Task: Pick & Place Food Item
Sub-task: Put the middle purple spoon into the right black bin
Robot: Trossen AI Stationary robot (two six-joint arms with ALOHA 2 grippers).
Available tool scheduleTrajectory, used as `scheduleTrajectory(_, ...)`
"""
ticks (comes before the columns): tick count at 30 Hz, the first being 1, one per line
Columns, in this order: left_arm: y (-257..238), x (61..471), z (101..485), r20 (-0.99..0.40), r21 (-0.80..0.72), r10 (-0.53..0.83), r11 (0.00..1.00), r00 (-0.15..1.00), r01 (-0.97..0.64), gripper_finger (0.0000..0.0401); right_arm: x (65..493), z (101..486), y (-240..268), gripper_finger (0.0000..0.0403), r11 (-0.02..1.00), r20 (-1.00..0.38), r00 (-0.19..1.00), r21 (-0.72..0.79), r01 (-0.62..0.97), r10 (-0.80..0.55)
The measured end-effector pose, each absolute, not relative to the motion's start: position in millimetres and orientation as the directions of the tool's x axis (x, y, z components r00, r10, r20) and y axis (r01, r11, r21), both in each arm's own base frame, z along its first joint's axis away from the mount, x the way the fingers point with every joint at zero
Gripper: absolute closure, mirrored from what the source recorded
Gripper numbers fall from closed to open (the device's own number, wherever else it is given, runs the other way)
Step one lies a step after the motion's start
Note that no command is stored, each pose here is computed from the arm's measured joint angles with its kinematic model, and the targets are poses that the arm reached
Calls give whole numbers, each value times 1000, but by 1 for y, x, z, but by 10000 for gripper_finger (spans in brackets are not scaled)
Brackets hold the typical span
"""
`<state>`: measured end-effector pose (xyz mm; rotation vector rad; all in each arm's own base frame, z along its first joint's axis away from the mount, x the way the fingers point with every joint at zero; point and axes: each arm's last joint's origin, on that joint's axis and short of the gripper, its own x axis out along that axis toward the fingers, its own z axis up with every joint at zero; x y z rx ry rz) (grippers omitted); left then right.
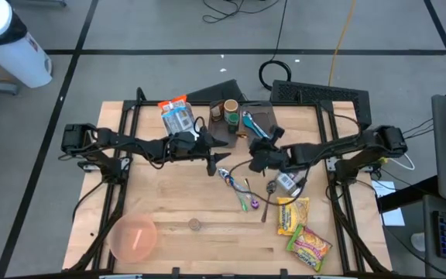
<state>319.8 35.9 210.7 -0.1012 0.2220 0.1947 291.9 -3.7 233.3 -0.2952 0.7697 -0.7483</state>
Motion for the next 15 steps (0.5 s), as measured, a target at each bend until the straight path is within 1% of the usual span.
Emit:
scheduleTrajectory(3, 36, 320, 211, -228, -82, 181, 976, 957, -204, 202, 286, 244, -19, 402, 727, -538, 494, -442, 526, -683)
scheduleTrajectory(8, 36, 318, 217, -197, -79, 172, 979, 965, -190, 201, 274, 261, -48, 402, 728, -540, 509, -346, 592, -671)
scheduleTrajectory(15, 32, 300, 259, -47, 24, 131, 991, 990, -130, 198, 259, 274, -87, 402, 749, -573, 568, -126, 650, -590)
